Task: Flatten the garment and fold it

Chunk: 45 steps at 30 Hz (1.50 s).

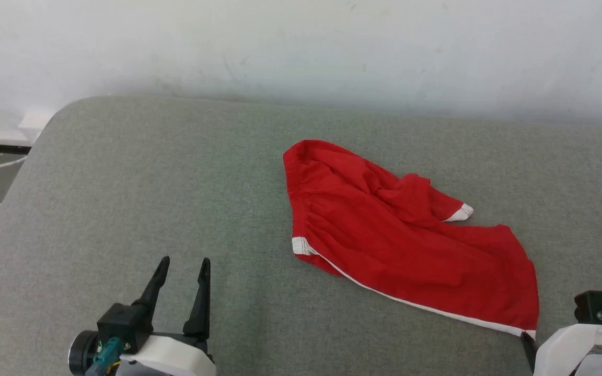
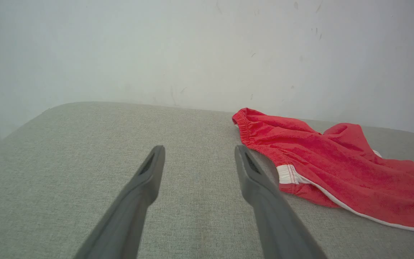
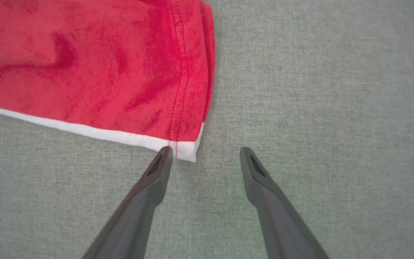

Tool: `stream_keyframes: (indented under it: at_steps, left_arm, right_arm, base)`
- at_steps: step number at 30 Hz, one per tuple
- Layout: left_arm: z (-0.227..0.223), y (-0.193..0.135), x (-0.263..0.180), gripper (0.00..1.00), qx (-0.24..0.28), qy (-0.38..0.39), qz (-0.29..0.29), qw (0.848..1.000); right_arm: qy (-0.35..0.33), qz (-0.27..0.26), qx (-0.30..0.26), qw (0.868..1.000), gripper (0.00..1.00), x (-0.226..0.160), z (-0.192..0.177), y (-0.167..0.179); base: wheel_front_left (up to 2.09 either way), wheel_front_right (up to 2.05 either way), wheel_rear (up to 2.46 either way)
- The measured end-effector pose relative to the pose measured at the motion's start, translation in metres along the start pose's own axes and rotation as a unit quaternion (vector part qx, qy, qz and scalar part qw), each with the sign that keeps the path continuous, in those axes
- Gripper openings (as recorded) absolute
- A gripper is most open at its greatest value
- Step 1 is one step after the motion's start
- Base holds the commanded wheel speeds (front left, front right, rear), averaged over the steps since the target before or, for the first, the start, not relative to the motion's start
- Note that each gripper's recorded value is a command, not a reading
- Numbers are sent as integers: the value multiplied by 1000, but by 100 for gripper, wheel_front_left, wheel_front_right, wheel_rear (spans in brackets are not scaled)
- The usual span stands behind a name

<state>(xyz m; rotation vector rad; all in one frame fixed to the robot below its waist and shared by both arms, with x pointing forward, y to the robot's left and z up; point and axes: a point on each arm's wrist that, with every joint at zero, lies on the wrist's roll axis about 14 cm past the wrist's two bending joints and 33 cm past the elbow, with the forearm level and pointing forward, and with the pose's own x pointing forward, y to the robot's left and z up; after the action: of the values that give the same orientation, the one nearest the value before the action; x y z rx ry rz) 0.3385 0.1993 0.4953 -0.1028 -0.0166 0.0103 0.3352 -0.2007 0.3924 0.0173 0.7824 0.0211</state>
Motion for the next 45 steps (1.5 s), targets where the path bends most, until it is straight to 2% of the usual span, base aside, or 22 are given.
stream_keyframes:
  at_steps: [6,19,20,21,22,27,32,35,39,45]
  left_arm:
    - [-2,2,1,100,2,3,1,1000]
    - [-7,-2,6,100,4,9,-7,1000]
    - [-8,-2,6,100,4,10,-7,1000]
    - [-8,-2,6,100,4,11,-7,1000]
    - [-9,-2,7,100,3,12,-8,1000]
    - [-12,-3,6,100,2,16,-11,1000]
    - [-9,-11,6,100,1,11,-26,1000]
    - [-15,-29,7,100,-12,29,-63,998]
    - [-41,-69,4,100,-39,103,-136,984]
    - [-69,-100,16,100,-47,191,-191,962]
  right_arm:
    - [24,19,2,1000,100,7,-14,11]
    - [9,31,2,999,100,18,-10,20]
    - [7,31,2,999,84,19,-9,20]
    - [7,32,1,999,29,20,-9,21]
    - [6,33,1,999,0,21,-8,22]
    - [-4,36,-3,999,0,21,-6,25]
    - [-26,18,7,999,0,10,-3,12]
    - [-44,2,13,999,0,0,2,1]
    - [-61,-7,21,998,0,-12,10,-7]
    - [-63,-16,25,998,0,-17,12,-13]
  base:
    - [0,0,0]
    - [0,0,0]
    - [0,0,0]
    - [0,0,0]
    - [0,0,0]
    - [0,0,0]
    - [0,0,0]
    - [0,0,0]
    - [0,0,0]
    - [0,0,0]
